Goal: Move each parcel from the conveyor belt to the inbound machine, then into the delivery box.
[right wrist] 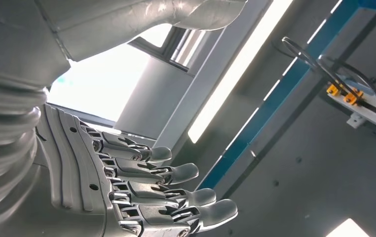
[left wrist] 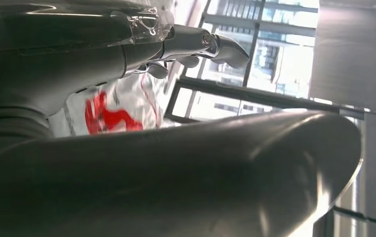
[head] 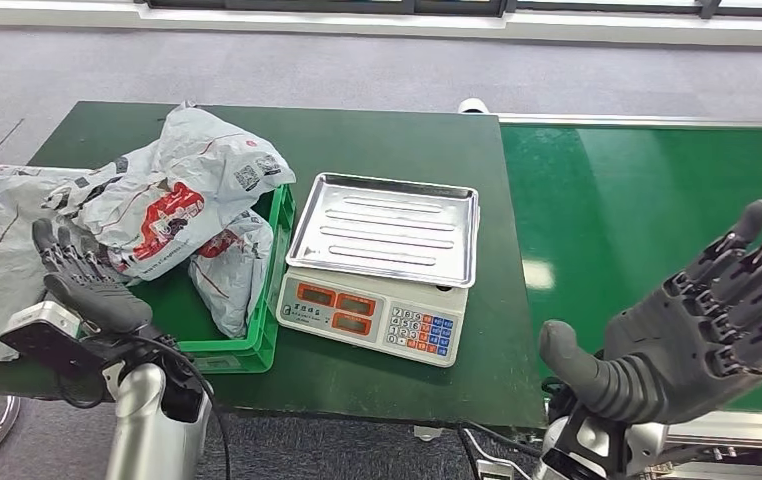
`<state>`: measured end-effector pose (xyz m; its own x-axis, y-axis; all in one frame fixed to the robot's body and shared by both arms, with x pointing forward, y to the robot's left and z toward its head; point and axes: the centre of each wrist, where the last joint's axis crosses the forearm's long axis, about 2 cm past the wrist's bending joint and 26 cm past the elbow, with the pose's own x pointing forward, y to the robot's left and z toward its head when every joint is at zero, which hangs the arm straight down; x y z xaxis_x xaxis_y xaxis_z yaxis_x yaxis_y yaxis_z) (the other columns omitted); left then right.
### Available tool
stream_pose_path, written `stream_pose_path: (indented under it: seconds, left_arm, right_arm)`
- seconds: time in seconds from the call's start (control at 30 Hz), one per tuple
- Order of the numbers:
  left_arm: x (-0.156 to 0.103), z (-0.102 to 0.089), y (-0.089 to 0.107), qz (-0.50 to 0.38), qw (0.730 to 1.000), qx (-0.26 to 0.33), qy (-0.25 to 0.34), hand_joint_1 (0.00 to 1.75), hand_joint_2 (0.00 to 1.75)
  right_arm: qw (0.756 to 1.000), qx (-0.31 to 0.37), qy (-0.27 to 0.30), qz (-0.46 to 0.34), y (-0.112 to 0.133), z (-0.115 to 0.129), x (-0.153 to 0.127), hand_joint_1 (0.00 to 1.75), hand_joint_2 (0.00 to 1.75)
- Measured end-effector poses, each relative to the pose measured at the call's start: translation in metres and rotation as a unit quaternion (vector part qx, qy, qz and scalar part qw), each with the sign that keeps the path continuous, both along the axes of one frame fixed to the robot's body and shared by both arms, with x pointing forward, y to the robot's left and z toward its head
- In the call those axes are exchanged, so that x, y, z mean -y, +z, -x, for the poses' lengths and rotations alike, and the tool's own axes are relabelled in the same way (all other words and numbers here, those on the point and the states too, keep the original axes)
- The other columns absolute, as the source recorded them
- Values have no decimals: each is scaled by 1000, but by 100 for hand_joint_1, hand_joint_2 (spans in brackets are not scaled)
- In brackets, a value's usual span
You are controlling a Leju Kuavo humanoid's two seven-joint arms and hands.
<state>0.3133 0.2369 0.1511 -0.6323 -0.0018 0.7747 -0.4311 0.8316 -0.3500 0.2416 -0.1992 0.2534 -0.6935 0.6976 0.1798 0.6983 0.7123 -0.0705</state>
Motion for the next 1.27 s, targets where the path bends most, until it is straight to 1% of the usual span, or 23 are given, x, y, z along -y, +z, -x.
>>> stream_pose_path:
  seconds: [0.13,0.23,0.3,0.37,0.43,0.53,0.7,0.8,0.93,1.0,1.13,1.27]
  left_arm:
    - [13,-8,6,8,999,12,-35,0,0]
    - [24,-15,10,15,996,26,-84,0,0]
    - [31,-20,13,15,993,36,-116,0,0]
    - [37,-24,18,7,989,47,-139,0,0]
    - [43,-25,24,-7,986,59,-157,0,0]
    - [50,-25,36,-31,982,81,-170,0,0]
    - [54,-23,48,-42,978,103,-177,0,0]
    - [54,-20,57,-48,975,123,-179,0,0]
    - [62,-12,66,-70,964,150,-207,0,175]
    - [69,-7,67,-81,958,157,-225,0,175]
    - [75,3,64,-90,950,160,-252,0,175]
    - [82,8,62,-101,945,160,-267,0,175]
  right_arm:
    - [1000,-17,4,2,-9,3,2,0,175]
    - [1000,-29,7,-3,-16,8,4,0,175]
    - [999,-33,14,-15,-18,8,5,0,87]
    - [998,-37,27,-32,-20,3,6,0,0]
    - [996,-54,50,-58,-22,-6,5,0,0]
    - [988,-88,92,-87,-27,-18,3,0,0]
    - [984,-106,121,-74,-31,-27,0,0,0]
    - [975,-129,154,-91,-33,-33,2,0,0]
    - [960,-152,199,-128,-38,-42,10,0,0]
    - [955,-157,206,-143,-48,-38,18,0,0]
    - [945,-179,224,-157,-68,-18,30,0,0]
    - [940,-190,245,-143,-72,-3,32,0,0]
